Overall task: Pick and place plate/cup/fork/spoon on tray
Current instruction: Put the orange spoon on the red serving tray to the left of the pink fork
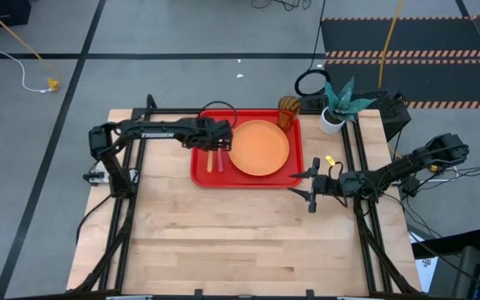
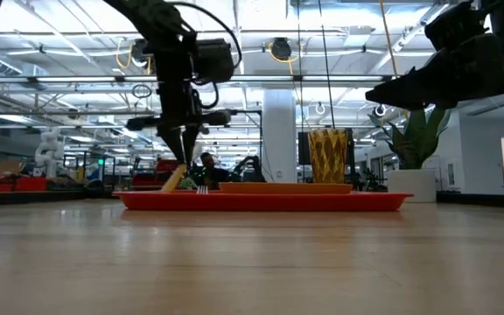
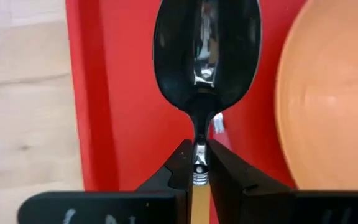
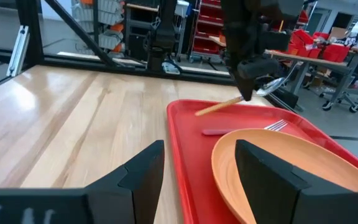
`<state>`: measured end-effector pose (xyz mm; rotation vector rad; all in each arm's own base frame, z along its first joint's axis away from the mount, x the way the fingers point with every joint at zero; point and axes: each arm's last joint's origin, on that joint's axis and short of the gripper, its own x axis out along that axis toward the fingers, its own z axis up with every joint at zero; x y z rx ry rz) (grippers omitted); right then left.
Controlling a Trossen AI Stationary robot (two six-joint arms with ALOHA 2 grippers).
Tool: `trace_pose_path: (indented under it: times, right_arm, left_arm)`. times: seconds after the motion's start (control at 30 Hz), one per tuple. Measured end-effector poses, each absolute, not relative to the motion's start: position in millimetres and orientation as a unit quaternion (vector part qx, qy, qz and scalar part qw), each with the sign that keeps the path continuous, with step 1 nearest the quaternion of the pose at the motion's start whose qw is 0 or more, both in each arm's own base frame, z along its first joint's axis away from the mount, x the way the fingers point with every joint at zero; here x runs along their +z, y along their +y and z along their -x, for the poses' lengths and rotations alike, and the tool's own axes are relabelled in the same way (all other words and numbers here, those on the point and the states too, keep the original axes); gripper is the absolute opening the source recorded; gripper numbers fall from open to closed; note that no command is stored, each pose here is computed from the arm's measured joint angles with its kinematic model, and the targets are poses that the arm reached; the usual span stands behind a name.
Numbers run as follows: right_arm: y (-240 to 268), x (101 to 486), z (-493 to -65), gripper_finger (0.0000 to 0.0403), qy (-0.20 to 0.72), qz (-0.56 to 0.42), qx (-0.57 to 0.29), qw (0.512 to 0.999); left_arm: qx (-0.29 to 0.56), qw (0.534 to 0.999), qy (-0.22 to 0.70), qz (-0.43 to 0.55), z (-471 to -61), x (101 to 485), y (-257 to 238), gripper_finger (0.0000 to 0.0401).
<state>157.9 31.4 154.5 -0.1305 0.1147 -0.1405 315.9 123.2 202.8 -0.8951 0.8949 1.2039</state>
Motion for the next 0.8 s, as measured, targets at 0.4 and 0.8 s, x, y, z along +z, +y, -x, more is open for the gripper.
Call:
trace_pose_path:
  times: [0.4,0.8]
  right_arm:
    - [31.8,151.7,-157.5,0.0192,0.070,0.055,-0.065,0.994]
    - [32.9,151.6,-157.4,0.0192,0.070,0.046,-0.055,0.995]
  left_arm:
    - [0.529,0.607,0.410,0.428,-310.3,185.3,151.0,0.0037]
    - [0.523,0.586,0.415,0.459,-300.4,179.8,161.9,0.0037]
